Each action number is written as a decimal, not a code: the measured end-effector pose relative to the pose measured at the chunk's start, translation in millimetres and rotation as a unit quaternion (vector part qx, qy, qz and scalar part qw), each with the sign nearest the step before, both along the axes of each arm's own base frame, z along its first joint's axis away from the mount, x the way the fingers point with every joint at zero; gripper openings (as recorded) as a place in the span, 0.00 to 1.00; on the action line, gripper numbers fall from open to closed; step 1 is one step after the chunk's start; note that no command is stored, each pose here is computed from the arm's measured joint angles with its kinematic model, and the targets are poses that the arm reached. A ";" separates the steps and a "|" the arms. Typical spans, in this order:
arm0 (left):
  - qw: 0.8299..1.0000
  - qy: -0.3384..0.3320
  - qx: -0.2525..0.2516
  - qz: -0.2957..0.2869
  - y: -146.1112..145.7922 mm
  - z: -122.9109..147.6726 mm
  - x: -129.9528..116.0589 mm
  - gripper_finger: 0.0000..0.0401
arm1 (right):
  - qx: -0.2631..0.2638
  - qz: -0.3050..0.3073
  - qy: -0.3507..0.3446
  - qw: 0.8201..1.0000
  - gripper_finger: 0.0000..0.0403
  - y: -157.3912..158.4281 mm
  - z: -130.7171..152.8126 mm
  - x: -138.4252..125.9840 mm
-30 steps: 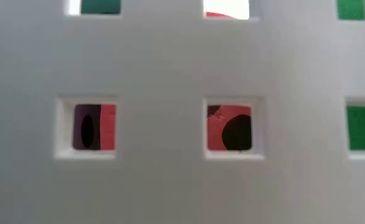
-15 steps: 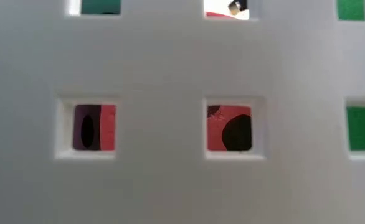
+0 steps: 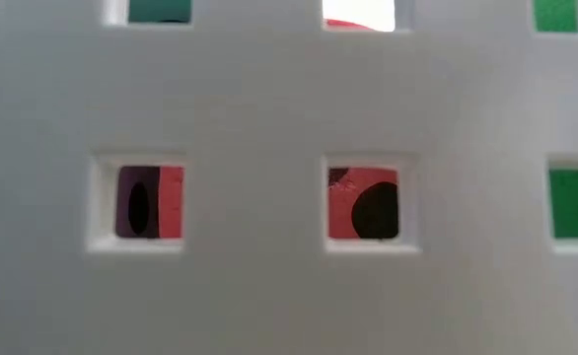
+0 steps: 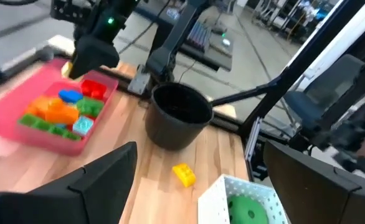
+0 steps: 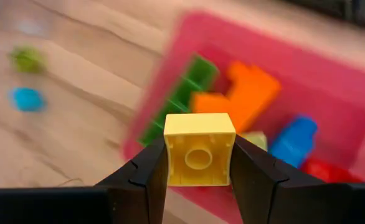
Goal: Pick & Place Toys
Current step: Put the yellow game piece into the red bin
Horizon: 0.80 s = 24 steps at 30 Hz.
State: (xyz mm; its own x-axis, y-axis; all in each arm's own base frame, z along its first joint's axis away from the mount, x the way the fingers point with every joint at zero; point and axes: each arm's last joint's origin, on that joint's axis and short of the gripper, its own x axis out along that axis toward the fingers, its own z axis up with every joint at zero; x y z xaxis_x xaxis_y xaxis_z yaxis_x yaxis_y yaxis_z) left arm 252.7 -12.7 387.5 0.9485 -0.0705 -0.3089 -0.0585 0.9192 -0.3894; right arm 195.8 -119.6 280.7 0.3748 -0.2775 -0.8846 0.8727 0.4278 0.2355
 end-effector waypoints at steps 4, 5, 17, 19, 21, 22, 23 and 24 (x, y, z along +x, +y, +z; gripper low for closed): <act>1.000 0.008 -0.018 0.011 0.2 -2.8 1.4 0.87 | 0.034 -0.039 0.039 0.998 0.33 -5.1 -30.3 -13.9; 1.000 0.006 -0.021 0.013 0.2 -3.6 1.8 0.87 | 0.039 -0.047 0.047 0.997 0.33 -6.4 -35.5 -17.2; 0.999 0.012 -0.026 0.015 0.2 -10.9 3.3 0.87 | 0.094 -0.111 0.135 0.980 0.33 -21.2 -85.1 -28.0; 0.999 0.011 -0.026 0.015 0.2 -10.8 3.3 0.87 | 0.107 -0.109 0.144 0.978 0.33 -22.5 -91.3 -25.3; 0.999 0.011 -0.026 0.015 0.2 -10.8 3.3 0.87 | 0.113 -0.109 0.159 0.975 0.33 -25.1 -98.9 -22.6; 0.999 0.011 -0.026 0.015 0.2 -10.8 3.3 0.87 | 0.111 -0.110 0.167 0.973 0.33 -26.7 -101.9 -21.8; 0.999 0.011 -0.029 0.016 0.2 -10.8 3.3 0.87 | 0.110 -0.110 0.176 0.972 0.33 -27.5 -104.6 -21.3; 0.999 0.011 -0.030 0.016 0.2 -10.8 3.3 0.87 | 0.107 -0.111 0.185 0.971 0.33 -28.2 -106.6 -20.9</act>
State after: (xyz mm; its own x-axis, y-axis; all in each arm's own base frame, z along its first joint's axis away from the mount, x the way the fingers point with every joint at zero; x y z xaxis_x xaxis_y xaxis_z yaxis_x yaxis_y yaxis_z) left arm 256.0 -12.5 376.8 0.9435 -0.0589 -0.3260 -0.0972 0.8915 -0.4426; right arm 174.9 -147.8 174.1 -0.0267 -0.1096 -0.9936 0.9795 0.1958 -0.0479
